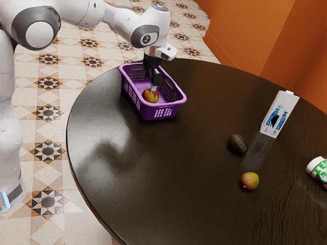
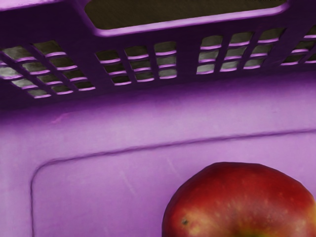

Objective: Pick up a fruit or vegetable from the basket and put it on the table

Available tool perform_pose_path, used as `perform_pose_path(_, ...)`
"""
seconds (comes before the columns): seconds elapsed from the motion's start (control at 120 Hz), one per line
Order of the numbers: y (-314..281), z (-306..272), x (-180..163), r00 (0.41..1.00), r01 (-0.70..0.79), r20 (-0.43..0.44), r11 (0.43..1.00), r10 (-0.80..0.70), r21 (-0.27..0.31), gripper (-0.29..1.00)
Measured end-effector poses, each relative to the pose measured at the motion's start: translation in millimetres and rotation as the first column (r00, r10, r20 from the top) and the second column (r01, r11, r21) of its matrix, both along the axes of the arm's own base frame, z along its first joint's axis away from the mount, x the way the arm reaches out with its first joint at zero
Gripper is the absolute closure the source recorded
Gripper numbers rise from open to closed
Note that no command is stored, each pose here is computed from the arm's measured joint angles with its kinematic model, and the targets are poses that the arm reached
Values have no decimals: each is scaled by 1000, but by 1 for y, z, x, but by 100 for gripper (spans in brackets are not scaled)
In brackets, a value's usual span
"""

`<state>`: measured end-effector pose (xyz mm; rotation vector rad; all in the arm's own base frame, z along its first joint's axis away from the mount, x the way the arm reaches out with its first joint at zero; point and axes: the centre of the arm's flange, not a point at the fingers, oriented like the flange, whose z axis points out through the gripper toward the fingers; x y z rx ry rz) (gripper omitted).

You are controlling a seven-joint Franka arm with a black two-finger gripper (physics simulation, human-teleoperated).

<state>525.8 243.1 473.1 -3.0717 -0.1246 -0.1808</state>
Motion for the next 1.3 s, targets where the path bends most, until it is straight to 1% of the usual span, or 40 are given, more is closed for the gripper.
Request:
perform_pose_path(0.117, -10, 1, 5, 1000, 27, 9, 1000, -27, 1, 0)
perform_pose_path(0.292, -34, -13, 11, 997, 75, 4, 997, -75, -21, 0)
perform_pose_path(0.392, -40, -16, 13, 996, 92, 9, 995, -92, -24, 0)
perform_pose_path(0.508, -37, -17, 13, 996, 93, 14, 995, -93, -24, 0)
perform_pose_path(0.608, -29, -29, 8, 997, 77, 4, 996, -76, -41, 0)
perform_pose_path(0.758, -20, -32, 4, 998, 62, 9, 997, -61, -47, 0)
perform_pose_path(1.092, -29, -40, 8, 996, 89, 5, 995, -88, -51, 0)
perform_pose_path(1.3, -26, -49, 2, 997, 81, -7, 995, -81, -62, 0)
